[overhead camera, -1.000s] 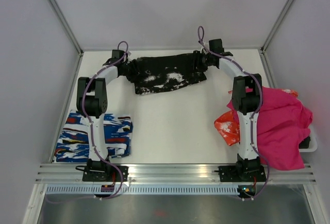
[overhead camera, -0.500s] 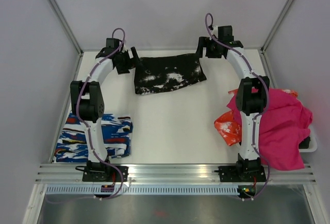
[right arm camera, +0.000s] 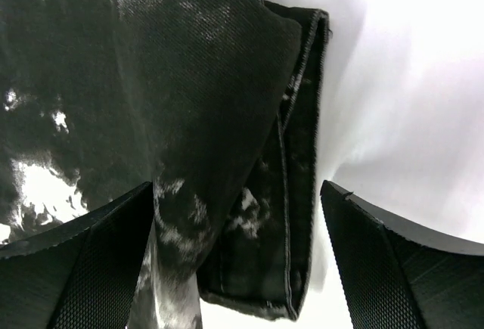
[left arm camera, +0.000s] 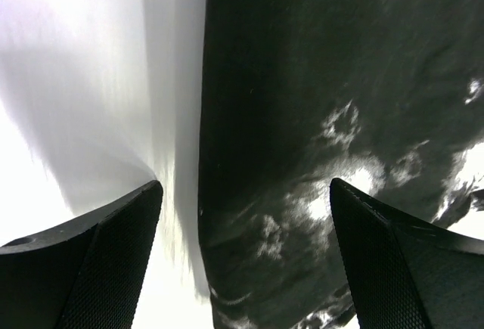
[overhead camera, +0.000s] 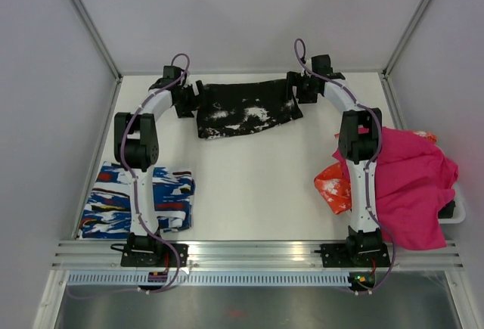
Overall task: Fold and stack the trousers
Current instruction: Neatly place the folded trousers to the corner
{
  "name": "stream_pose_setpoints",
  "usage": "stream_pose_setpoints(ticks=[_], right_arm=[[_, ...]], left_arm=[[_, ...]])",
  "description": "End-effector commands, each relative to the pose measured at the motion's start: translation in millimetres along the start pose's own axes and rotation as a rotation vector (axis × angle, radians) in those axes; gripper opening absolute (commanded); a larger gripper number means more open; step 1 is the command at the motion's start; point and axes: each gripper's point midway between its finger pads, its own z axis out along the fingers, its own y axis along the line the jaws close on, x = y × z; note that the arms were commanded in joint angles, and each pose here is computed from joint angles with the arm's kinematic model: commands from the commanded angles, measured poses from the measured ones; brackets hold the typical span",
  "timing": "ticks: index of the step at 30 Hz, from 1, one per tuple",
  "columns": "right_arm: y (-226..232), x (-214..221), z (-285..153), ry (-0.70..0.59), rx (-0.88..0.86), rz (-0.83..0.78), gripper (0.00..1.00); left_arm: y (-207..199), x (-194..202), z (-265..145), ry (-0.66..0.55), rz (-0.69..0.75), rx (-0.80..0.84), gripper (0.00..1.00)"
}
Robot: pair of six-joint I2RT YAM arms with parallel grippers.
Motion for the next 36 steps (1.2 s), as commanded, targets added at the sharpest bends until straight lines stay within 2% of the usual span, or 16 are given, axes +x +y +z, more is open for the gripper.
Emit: stream_pose_setpoints(ticks=[1,7,10,13,14,16,17,18,19,20,24,28,29,30,32,36], right_arm=[[0,4,13,-0.002,-0.042,0.031,0.96],[-3,29,25,0.050,-0.065,0.078,0.79],[-5,40,28,0.074,-0.063,0.100,0.67],[-5,50,29,0.105,-0.059,0.127,0.49],[-5,52,29,0.110,-0.063,0.132,0.42],[0,52,28,0.110,-0.075,0.132,0.31],[4,52,25,0.108,-0.080,0.134,0.18],[9,52,24,0.106,-0.096,0.134,0.07],[13,50,23,0.099,-0.102,0.128,0.00],[18,45,18,0.090,-0.110,0.121,0.00],[46,20,-10,0.028,-0.149,0.103,0.00],[100,-10,-62,-0.092,-0.240,0.047,0.00],[109,-12,-70,-0.103,-0.251,0.039,0.00],[118,-15,-79,-0.117,-0.263,0.025,0.00],[148,-16,-103,-0.140,-0.306,-0.002,0.00],[212,-3,-136,-0.134,-0.449,-0.019,0.00]], left_arm=[[-10,-10,11,-0.038,-0.015,0.072,0.94],[-19,-6,23,-0.025,-0.042,0.144,0.88],[-23,-2,28,-0.012,-0.054,0.177,0.82],[-27,0,31,-0.007,-0.053,0.203,0.67],[-30,1,31,0.000,-0.051,0.222,0.53],[-32,1,33,0.003,-0.050,0.236,0.44],[-32,1,33,0.003,-0.051,0.240,0.32],[-33,0,32,0.000,-0.047,0.241,0.24],[-34,-1,30,-0.002,-0.043,0.241,0.14],[-33,-4,27,-0.013,-0.038,0.233,0.02],[-34,-25,-7,-0.080,0.029,0.204,0.02],[-26,-52,-69,-0.168,0.034,0.148,0.02],[-34,-60,-98,-0.207,0.039,0.162,0.02],[-14,-63,-113,-0.224,0.006,0.139,0.02],[-17,-68,-160,-0.276,0.010,0.126,0.02],[16,-55,-230,-0.310,-0.002,-0.045,0.02]])
